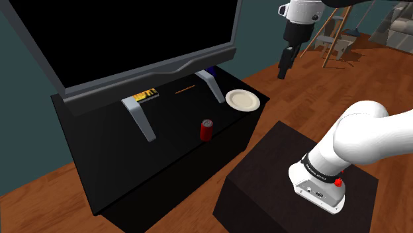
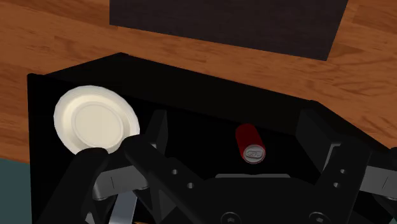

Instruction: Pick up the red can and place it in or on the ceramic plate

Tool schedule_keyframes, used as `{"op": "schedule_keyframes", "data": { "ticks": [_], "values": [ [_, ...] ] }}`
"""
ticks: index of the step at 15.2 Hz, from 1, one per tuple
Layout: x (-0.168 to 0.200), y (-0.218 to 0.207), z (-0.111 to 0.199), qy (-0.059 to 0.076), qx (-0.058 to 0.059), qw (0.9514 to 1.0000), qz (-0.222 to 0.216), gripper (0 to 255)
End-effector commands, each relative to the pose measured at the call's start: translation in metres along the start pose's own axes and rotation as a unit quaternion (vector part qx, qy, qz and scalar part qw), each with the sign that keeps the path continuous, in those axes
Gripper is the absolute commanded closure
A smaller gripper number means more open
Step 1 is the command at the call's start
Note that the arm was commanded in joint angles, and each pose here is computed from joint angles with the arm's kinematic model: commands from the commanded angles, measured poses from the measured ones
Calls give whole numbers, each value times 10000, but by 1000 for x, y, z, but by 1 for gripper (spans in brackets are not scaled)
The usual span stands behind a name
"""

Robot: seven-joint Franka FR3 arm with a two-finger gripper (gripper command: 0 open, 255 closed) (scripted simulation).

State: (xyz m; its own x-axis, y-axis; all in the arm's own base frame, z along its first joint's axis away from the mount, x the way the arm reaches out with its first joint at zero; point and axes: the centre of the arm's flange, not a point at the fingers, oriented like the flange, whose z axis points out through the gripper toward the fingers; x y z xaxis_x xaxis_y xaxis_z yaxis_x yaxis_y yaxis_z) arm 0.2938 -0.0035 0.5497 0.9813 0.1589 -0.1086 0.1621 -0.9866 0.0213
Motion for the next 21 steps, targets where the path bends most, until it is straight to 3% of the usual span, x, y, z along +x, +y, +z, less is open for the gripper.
{"op": "schedule_keyframes", "data": {
  "ticks": [1,21],
  "values": [
    [0,0,0,0,0,10000,0,0],
    [151,-67,197,378,78,9992,96,0]
  ]
}}
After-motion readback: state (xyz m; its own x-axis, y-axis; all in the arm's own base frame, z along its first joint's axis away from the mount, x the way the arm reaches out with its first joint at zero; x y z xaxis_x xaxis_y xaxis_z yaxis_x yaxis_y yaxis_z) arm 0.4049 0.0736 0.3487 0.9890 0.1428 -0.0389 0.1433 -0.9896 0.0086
